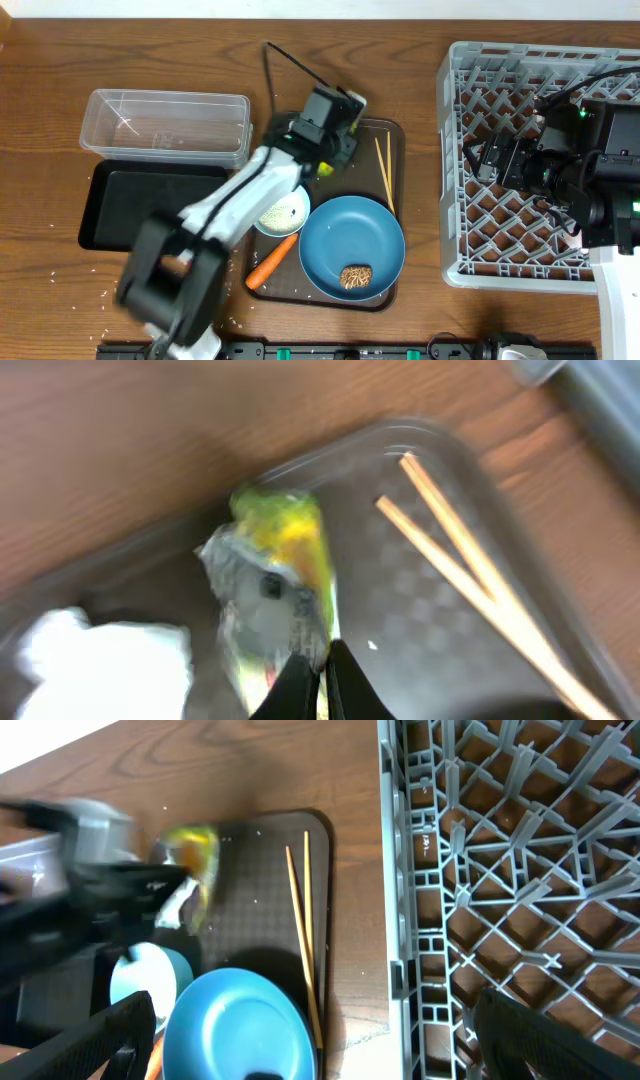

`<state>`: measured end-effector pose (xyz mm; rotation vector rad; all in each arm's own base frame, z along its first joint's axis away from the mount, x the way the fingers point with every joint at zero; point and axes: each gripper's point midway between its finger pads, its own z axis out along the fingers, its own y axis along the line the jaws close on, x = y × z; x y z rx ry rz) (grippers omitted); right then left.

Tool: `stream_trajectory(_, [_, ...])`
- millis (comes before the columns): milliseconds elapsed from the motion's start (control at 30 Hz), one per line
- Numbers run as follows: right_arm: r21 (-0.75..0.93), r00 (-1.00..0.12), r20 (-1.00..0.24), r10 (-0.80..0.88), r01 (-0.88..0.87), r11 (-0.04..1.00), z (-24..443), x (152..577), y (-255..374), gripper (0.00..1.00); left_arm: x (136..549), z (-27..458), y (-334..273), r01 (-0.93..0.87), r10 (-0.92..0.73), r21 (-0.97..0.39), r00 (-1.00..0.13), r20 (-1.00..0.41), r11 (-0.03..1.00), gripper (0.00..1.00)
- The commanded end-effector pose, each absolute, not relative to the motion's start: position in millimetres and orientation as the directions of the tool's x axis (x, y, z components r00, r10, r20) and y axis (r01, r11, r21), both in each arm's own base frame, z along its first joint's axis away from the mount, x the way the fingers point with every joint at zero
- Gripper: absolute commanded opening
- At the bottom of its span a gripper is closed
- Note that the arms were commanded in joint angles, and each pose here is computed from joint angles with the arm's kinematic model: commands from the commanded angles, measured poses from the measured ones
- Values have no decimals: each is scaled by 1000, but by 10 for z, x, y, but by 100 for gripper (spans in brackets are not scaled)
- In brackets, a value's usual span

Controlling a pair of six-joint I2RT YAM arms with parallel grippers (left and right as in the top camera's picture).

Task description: Sort waste into correct bins and load items into the dishwasher rack

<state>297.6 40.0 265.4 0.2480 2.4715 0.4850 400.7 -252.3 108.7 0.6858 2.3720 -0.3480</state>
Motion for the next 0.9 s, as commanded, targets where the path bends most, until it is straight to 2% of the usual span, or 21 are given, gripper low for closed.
stream_trajectory(0, [399,-807,-517,286,68,914,2638,2987,429,95,3951,1657,-2470,541,330,-79,-615,-717,837,6])
stream_trajectory(167, [399,-807,-517,286,68,914,2638,2987,429,95,3864,1841,-2366,525,325,-60,-608,-724,849,6])
stream_trajectory(367, [398,-813,-507,285,72,914,2621,2965,430,97,3851,1824,-1837,318,254,29,-695,-673,948,6])
stream_trajectory(533, [398,-810,-512,285,71,914,2628,2974,429,97,3667,2105,-1432,176,110,-31,-731,-674,984,6])
stream_trajectory(600, [399,-808,-516,285,69,915,2635,2984,429,97,3619,2228,-1424,202,110,-54,-714,-691,978,6])
stream_trajectory(733, [399,-803,-523,286,65,915,2649,3001,428,98,3549,2203,-1760,426,285,-35,-660,-695,904,7])
stream_trajectory(800, [399,-805,-521,285,66,915,2644,2995,429,98,3554,2008,-1866,486,369,6,-654,-660,874,17])
stream_trajectory(867, [399,-809,-514,286,70,914,2632,2980,429,98,3601,1776,-1985,528,426,27,-653,-626,849,35])
